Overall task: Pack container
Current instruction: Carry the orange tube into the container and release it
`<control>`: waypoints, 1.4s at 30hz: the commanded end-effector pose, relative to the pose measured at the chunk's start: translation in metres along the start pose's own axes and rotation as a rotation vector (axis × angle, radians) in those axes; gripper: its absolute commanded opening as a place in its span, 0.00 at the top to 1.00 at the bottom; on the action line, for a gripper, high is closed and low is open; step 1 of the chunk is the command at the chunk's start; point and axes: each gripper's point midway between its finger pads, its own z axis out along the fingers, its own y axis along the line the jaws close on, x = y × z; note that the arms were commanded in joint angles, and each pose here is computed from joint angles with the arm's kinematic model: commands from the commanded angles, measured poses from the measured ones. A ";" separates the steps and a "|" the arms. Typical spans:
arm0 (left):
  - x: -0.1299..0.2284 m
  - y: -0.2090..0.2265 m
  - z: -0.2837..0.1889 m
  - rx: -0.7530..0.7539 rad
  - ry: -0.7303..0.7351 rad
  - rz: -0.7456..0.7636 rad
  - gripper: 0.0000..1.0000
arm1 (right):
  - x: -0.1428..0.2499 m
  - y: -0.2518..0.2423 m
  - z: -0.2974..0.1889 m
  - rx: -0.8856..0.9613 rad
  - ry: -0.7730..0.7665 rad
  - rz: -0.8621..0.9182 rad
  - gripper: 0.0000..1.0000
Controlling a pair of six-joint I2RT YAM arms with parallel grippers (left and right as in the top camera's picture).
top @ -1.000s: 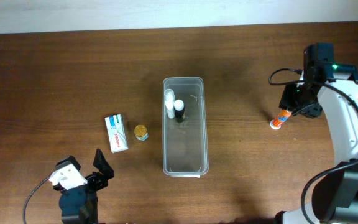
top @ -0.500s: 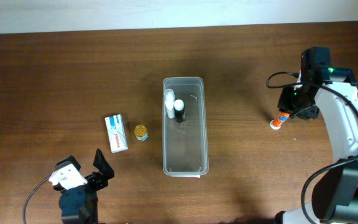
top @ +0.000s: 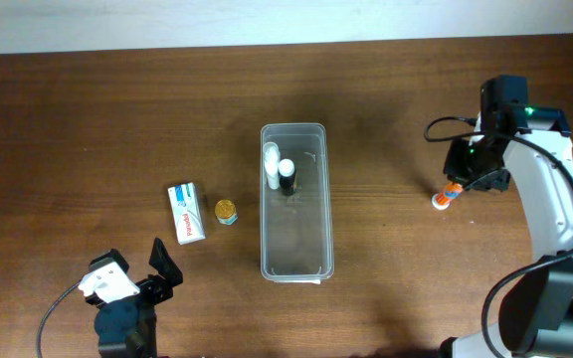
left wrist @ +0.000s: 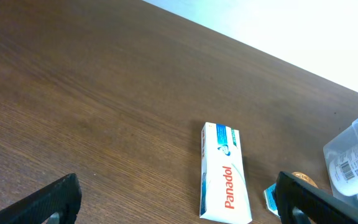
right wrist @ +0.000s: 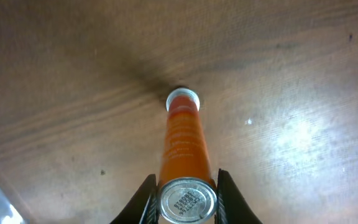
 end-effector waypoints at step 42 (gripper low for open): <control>0.001 -0.002 0.000 0.012 -0.001 -0.009 0.01 | 0.046 0.264 -0.044 -0.272 -0.255 -0.563 0.91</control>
